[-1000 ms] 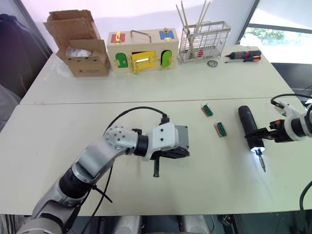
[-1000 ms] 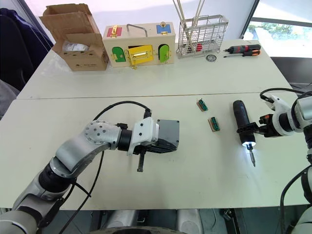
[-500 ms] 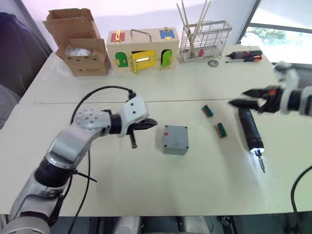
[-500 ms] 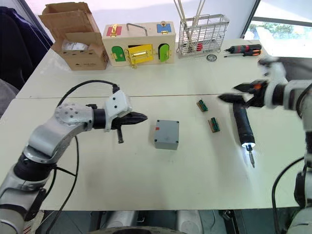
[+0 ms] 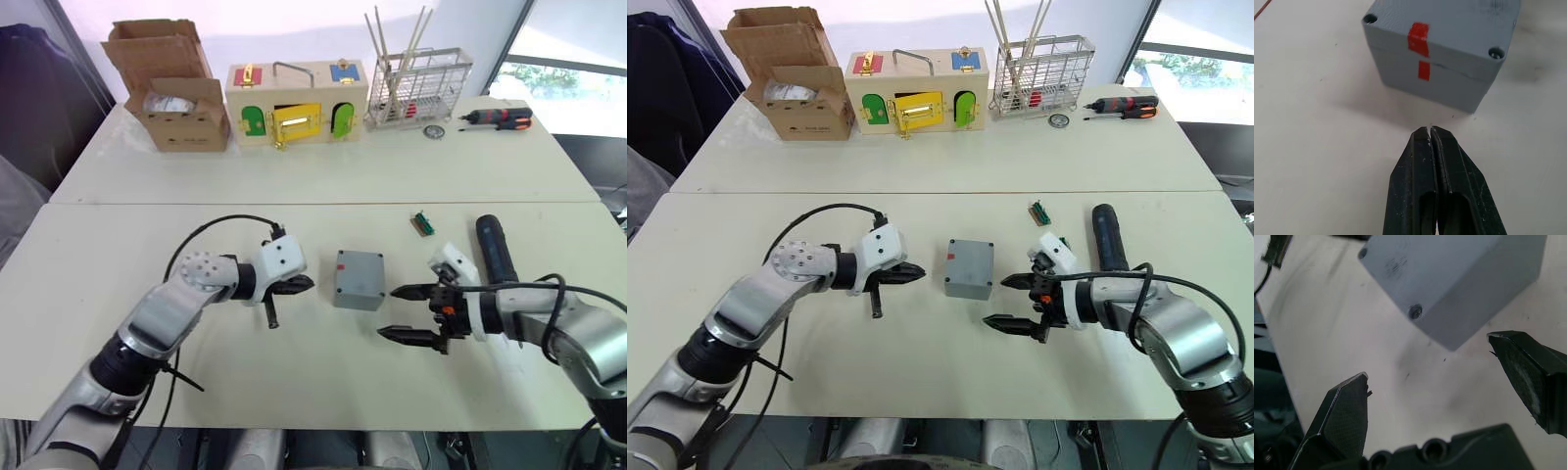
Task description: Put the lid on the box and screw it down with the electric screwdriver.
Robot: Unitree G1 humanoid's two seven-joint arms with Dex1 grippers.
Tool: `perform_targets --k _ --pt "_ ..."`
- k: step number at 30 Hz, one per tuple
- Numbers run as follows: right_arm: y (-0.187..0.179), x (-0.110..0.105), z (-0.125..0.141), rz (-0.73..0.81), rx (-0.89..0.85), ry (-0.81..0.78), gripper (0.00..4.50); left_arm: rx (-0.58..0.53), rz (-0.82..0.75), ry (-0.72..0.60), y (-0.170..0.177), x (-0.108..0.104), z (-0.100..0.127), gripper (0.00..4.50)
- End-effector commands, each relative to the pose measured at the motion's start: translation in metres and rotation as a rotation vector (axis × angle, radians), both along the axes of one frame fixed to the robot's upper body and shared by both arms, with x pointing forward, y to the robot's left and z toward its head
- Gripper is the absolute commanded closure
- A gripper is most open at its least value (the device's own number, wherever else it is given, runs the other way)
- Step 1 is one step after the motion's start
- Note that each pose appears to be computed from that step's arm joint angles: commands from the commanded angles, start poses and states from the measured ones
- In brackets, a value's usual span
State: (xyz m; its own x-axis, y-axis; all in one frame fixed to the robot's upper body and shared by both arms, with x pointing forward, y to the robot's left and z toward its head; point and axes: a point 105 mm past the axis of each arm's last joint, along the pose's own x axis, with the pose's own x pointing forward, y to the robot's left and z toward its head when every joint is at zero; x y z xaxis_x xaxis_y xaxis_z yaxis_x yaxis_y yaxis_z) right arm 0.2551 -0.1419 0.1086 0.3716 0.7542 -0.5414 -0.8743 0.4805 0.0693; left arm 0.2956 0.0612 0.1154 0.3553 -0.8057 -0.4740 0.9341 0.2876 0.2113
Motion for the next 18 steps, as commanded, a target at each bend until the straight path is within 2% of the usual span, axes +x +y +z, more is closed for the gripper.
perform_targets --k 1,6,12,15,18 --pt "0.008 0.005 0.003 0.000 0.007 -0.052 0.01 -0.016 -0.020 -0.037 -0.007 0.003 0.004 4.50" --pt "0.029 -0.006 0.005 0.050 0.084 -0.019 0.01 -0.042 -0.071 -0.048 -0.022 0.008 0.006 4.50" --pt "0.037 -0.023 -0.001 0.065 0.080 0.061 0.01 -0.039 -0.082 -0.095 -0.035 0.024 0.004 4.50" --pt "0.025 -0.020 0.004 0.006 0.046 0.057 0.01 0.012 -0.033 -0.134 -0.030 0.038 0.000 4.50" --pt "0.009 -0.012 0.011 -0.053 0.002 0.012 0.01 0.030 -0.010 -0.140 -0.017 0.038 -0.001 4.50"
